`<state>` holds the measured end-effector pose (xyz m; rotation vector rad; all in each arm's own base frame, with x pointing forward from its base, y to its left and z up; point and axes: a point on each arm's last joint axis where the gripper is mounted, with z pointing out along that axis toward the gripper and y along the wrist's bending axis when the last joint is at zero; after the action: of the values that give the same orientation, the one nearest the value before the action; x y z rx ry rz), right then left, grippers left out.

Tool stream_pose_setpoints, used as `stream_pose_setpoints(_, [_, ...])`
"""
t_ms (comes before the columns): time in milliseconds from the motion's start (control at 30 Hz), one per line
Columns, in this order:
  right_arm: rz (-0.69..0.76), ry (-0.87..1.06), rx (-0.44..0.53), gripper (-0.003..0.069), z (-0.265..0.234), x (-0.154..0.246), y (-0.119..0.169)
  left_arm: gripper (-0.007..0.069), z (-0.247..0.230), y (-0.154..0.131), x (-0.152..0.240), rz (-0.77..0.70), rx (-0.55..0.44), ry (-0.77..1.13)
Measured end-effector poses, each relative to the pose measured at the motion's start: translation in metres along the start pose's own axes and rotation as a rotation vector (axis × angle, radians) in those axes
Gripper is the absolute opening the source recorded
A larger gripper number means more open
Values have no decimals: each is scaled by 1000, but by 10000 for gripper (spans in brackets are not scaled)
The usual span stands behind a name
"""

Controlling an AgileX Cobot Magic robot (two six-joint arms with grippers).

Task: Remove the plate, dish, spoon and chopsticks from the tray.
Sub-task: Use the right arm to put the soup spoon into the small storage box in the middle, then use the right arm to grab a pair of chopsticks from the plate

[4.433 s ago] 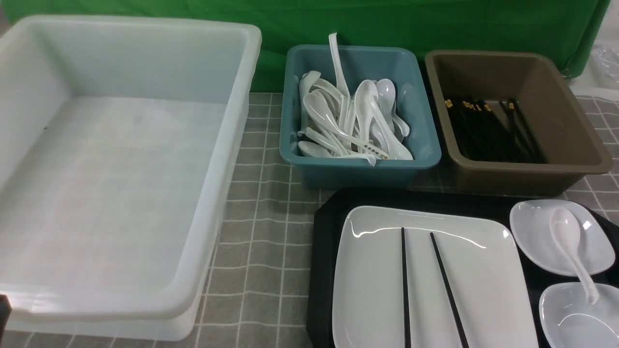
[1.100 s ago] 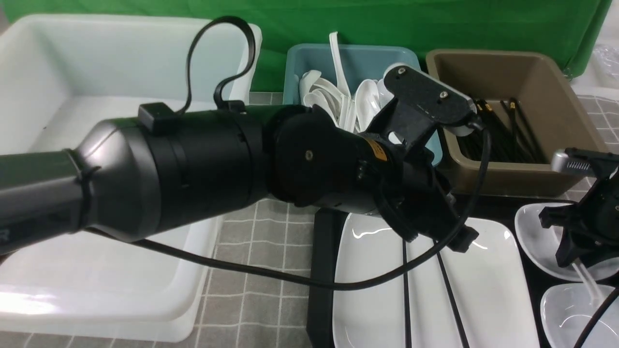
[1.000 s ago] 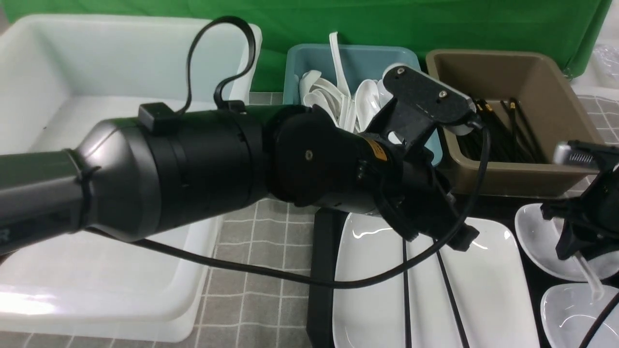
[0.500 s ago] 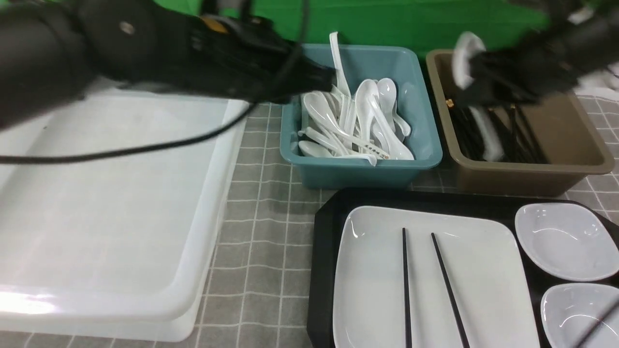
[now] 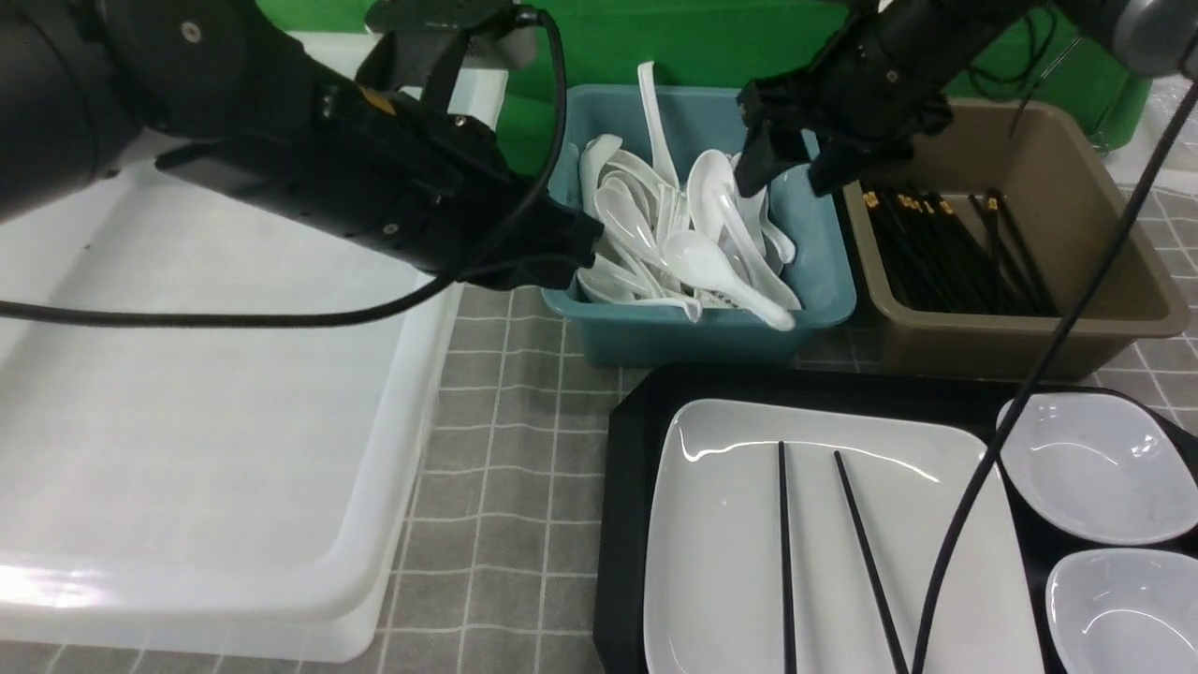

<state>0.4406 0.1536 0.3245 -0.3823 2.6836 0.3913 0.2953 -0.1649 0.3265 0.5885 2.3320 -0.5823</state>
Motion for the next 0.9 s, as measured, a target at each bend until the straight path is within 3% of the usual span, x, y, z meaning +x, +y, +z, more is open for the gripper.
stream_pose_setpoints(133, [9,-22,31,514,-36,14,4,2,-7,-2,-2,10,0,-21])
stream_pose_setpoints(200, [14,22,38,496,-60,49,12,2,-12,-3,0,33,-6,1])
stream_pose_setpoints(333, [24,150,81,534,-56,97,21,2,-17,-5,3,43,1,25])
stream_pose_setpoints(467, [25,274,139,643,5,159,31,2,-20,-6,4,49,5,33])
stream_pose_setpoints(633, [54,318,155,681,48,179,35,2,-20,-6,4,51,3,38])
stream_pose_setpoints(900, [116,348,184,684,87,179,32,2,-20,-6,5,50,3,44])
